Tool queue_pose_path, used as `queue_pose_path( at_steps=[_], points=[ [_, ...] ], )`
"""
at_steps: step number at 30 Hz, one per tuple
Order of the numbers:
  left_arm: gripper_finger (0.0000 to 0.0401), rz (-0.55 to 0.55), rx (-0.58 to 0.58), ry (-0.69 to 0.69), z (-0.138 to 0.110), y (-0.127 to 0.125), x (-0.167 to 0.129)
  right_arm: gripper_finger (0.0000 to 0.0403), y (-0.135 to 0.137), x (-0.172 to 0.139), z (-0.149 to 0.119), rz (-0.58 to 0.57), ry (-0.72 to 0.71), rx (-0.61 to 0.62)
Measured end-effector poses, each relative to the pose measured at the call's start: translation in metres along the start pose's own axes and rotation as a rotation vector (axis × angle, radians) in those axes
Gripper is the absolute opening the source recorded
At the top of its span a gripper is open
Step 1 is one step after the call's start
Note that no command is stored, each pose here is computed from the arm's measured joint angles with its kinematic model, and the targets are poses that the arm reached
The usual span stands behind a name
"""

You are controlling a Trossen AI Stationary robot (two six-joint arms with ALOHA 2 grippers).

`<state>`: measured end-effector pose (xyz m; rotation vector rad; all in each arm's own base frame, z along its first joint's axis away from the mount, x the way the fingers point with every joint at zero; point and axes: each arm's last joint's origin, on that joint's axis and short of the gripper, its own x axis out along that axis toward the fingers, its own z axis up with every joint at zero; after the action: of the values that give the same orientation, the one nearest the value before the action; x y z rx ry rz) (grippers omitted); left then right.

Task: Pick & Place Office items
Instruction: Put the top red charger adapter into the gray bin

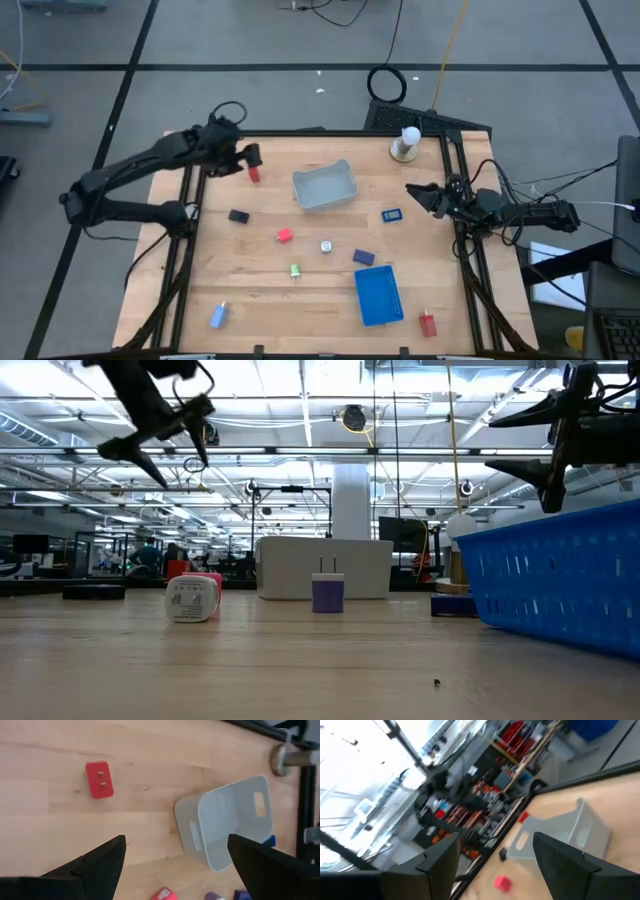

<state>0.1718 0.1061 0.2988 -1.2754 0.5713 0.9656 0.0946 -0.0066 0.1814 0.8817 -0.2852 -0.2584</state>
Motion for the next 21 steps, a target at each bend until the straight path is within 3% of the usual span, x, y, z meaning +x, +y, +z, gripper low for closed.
queue_pose_path(
  at_steps=[4, 13, 21],
  points=[
    [0.0349, 0.069, -0.054, 0.026, 0.017, -0.009, 0.015, 0.0242, 0.0, 0.0, -0.003, 0.027, 0.069, 0.026],
    [0.0349, 0.399, -0.047, 0.139, 0.06, -0.019, 0.012, 0.0242, -0.003, 0.0, -0.007, 0.028, 0.148, 0.074],
    [0.0349, 0.484, -0.021, 0.203, 0.072, -0.021, 0.04, 0.0242, -0.003, 0.0, -0.007, 0.028, 0.148, 0.072]
  ],
)
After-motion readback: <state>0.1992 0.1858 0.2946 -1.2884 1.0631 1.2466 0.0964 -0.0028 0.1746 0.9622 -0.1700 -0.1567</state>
